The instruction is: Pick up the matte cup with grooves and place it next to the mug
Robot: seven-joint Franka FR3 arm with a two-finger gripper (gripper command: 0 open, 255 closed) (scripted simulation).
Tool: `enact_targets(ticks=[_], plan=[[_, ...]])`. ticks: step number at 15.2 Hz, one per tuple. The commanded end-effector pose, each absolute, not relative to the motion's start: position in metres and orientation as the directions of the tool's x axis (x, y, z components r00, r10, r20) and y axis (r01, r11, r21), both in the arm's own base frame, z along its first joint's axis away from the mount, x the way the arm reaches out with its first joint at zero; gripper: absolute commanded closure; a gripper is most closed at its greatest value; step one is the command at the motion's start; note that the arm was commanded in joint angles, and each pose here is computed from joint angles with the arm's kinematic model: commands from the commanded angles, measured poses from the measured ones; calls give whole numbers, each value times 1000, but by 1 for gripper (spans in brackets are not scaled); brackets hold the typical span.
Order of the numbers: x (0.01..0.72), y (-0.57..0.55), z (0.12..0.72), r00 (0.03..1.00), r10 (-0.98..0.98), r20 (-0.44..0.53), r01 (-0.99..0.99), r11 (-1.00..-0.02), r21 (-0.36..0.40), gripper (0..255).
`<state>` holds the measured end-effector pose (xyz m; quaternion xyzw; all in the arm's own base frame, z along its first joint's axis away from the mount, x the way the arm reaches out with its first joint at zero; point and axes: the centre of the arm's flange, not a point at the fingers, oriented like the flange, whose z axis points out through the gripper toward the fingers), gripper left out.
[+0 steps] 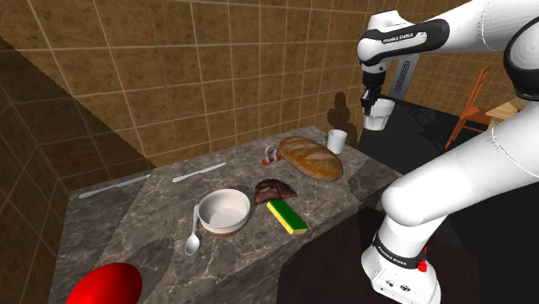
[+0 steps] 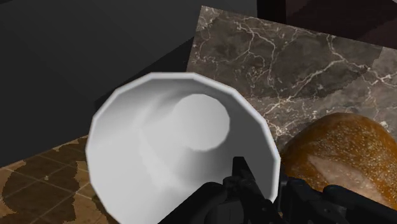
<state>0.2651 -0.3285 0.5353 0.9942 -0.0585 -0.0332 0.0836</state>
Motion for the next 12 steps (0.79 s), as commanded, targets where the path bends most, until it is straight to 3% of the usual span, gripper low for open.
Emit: enact_targets(ticks=[1, 12], plan=[[251, -353, 534, 991, -121, -57, -110, -979, 171, 255], [235, -376, 487, 991, -121, -57, -110, -979, 171, 255]])
